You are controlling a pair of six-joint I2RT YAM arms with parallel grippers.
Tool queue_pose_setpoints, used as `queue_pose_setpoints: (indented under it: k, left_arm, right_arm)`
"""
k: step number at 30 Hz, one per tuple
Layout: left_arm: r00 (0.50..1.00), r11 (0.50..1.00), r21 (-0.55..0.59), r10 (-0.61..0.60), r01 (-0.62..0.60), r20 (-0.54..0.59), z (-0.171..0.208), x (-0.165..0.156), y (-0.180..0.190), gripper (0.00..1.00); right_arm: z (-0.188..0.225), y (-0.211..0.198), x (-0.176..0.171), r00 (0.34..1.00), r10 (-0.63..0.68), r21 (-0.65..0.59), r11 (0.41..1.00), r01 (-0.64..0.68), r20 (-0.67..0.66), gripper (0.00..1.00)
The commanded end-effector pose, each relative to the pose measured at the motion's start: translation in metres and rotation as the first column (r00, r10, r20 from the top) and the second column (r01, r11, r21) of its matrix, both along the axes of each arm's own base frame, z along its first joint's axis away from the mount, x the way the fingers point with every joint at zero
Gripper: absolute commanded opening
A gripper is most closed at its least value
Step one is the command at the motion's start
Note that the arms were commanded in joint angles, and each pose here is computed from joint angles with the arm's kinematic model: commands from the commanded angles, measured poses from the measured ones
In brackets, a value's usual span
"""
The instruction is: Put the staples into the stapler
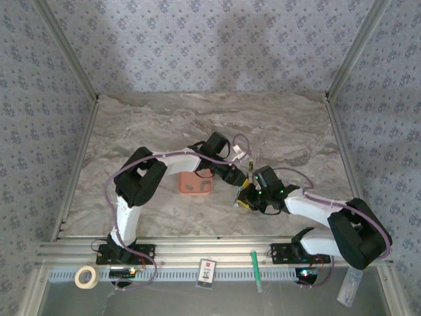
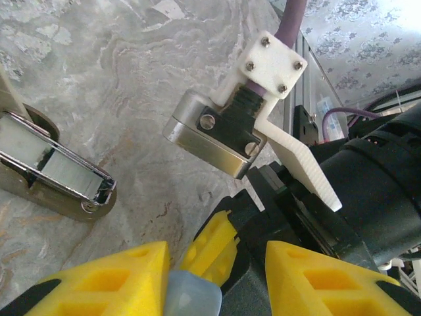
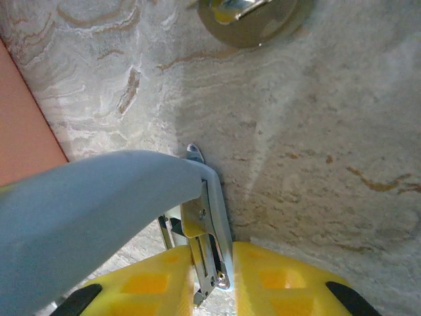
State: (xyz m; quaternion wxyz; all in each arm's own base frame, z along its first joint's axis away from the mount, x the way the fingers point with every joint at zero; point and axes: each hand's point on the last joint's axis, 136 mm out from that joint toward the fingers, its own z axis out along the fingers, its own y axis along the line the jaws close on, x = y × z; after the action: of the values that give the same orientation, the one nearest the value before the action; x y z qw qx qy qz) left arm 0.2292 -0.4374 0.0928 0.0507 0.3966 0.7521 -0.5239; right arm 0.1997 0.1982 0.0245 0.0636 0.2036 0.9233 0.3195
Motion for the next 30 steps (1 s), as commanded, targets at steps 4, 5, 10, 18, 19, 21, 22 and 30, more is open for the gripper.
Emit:
queue_pose_setpoints:
  k: [4, 5, 10, 18, 19, 21, 22, 30]
  left_arm:
    - [0.998, 0.998, -0.003, -0.063, 0.063, -0.007, 0.005, -0.018, 0.013, 0.41]
    - [0.998, 0.998, 0.002, -0.058, 0.058, 0.001, 0.004, -0.017, 0.014, 0.41]
    - [0.999, 0.999, 0.053, -0.014, 0.012, 0.038, -0.004, -0.011, 0.018, 0.41]
    - [0.995, 0.995, 0.075, 0.053, -0.059, 0.080, -0.006, 0.000, 0.020, 0.46]
    - [0.995, 0.995, 0.077, 0.060, -0.066, 0.082, -0.006, 0.002, 0.020, 0.47]
    - [0.994, 0.994, 0.082, 0.069, -0.076, 0.082, -0.008, 0.003, 0.021, 0.48]
    - [0.994, 0.993, 0.085, 0.073, -0.080, 0.084, -0.009, 0.003, 0.021, 0.48]
    - [0.992, 0.985, 0.137, 0.098, -0.109, 0.082, -0.015, 0.004, 0.027, 0.53]
  right_arm:
    - [-0.015, -0.030, -0.005, 0.999, 0.035, -0.184, 0.982, -0.041, -0.040, 0.21]
    - [-0.012, -0.030, -0.003, 0.998, 0.052, -0.192, 0.980, -0.057, -0.030, 0.21]
    - [-0.002, -0.028, 0.006, 0.993, 0.113, -0.196, 0.975, -0.108, 0.016, 0.25]
    - [0.015, -0.027, 0.003, 0.984, 0.171, -0.186, 0.969, -0.160, 0.045, 0.36]
    - [0.018, -0.027, 0.001, 0.984, 0.175, -0.184, 0.969, -0.163, 0.047, 0.37]
    - [0.022, -0.029, -0.004, 0.983, 0.177, -0.180, 0.969, -0.167, 0.040, 0.38]
    - [0.023, -0.031, -0.006, 0.984, 0.176, -0.179, 0.970, -0.168, 0.033, 0.39]
    - [0.021, -0.035, -0.029, 0.995, 0.081, -0.105, 0.991, -0.086, -0.057, 0.42]
